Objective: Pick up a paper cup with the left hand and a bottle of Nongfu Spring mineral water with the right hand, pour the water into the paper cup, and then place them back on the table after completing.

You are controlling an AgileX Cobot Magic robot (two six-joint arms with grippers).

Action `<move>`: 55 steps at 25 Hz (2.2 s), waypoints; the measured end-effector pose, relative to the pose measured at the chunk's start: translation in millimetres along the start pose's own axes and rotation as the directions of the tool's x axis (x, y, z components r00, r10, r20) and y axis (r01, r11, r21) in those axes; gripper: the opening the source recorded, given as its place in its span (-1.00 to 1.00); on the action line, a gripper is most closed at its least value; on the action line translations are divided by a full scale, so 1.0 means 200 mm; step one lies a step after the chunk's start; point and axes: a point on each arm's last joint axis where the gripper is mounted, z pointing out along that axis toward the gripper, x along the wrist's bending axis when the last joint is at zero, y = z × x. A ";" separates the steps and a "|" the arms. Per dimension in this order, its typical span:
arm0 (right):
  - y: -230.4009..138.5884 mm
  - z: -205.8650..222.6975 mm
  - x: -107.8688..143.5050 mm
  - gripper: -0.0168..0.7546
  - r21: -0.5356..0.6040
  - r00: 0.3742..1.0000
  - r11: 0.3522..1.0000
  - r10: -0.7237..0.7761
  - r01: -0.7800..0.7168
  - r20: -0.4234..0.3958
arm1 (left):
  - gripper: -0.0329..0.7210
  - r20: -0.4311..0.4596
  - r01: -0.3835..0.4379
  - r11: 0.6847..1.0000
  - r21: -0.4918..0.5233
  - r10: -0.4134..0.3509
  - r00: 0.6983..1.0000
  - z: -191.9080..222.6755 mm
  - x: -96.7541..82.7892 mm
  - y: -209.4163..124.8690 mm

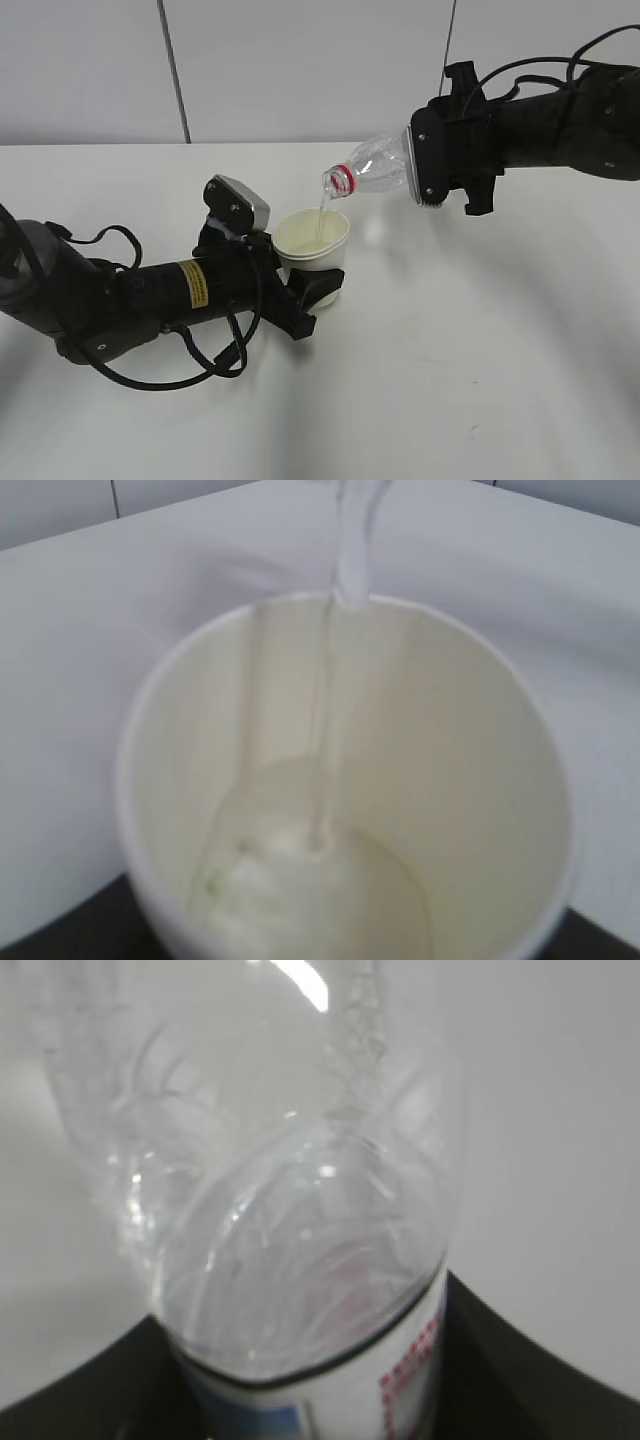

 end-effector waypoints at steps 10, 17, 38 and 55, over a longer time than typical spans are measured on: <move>0.00 0.00 -0.02 0.07 -0.001 1.000 1.000 -0.003 0.003 0.011 | 0.16 0.001 -0.001 1.000 0.000 0.001 1.000 0.00 0.00 0.00; 0.00 0.00 -0.02 0.07 -0.002 1.000 1.000 -0.003 0.003 0.013 | 0.16 0.002 -0.001 1.000 0.001 0.001 1.000 0.00 0.00 0.00; 0.00 0.00 -0.02 0.07 -0.004 0.994 0.994 0.108 -0.107 0.012 | 0.21 0.001 0.001 1.000 0.002 -0.001 1.000 0.00 0.00 0.00; -0.01 0.00 -0.01 0.07 0.006 0.847 0.847 0.532 -0.532 0.008 | 0.16 -0.025 0.020 1.000 -0.008 -0.020 0.999 0.00 0.01 0.00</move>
